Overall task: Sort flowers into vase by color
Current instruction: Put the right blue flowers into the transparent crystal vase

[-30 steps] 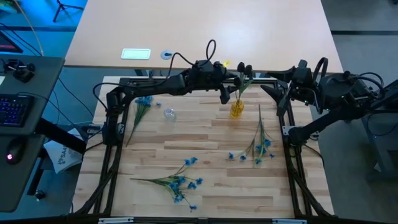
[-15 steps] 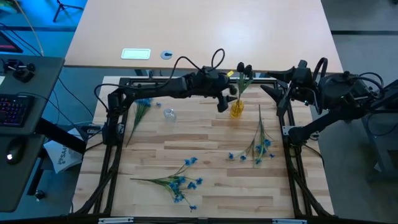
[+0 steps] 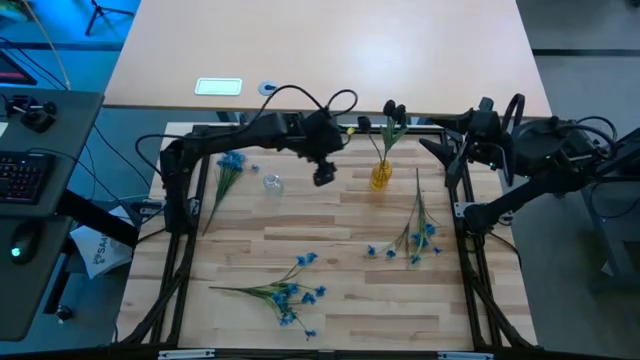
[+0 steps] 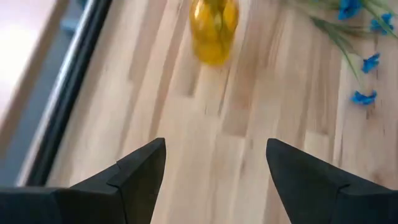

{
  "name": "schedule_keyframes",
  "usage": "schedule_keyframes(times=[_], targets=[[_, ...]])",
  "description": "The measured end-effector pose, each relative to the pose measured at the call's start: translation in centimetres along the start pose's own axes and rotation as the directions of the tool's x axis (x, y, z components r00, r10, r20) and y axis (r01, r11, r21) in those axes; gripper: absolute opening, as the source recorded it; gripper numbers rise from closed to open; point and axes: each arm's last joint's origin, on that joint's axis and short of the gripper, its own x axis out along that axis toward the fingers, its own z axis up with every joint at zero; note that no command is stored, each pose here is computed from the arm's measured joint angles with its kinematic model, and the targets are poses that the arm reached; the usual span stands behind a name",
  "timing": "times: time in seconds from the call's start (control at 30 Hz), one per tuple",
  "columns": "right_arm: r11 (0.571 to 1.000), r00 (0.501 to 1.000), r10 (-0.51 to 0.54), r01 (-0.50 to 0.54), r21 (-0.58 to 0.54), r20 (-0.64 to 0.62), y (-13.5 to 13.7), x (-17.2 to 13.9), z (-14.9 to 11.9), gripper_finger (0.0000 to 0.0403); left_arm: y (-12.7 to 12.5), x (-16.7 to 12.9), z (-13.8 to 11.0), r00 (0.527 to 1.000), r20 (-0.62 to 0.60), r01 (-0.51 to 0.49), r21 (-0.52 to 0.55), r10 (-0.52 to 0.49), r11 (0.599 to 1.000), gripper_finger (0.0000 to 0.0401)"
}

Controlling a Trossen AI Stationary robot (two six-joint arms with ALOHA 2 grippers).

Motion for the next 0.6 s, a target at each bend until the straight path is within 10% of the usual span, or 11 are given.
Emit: schedule_keyframes(times=[0.27,0.6], targets=[[0.998,0.992,-0.045,0.041,-0.043,-0.120,0.8,1.2,-2.3,0.0243,-0.4,-0.4,-3.2,0.995,0.068,0.084,-0.190,-0.072,0.978,0.0267],[0.944,0.834,-0.283,0.330,0.017,-0.473,1.1,3.3,-13.6,0.0243,-4.6,-1.1,-7.7,0.973,0.216,0.139,-0.283,-0.078,0.949,0.0267]])
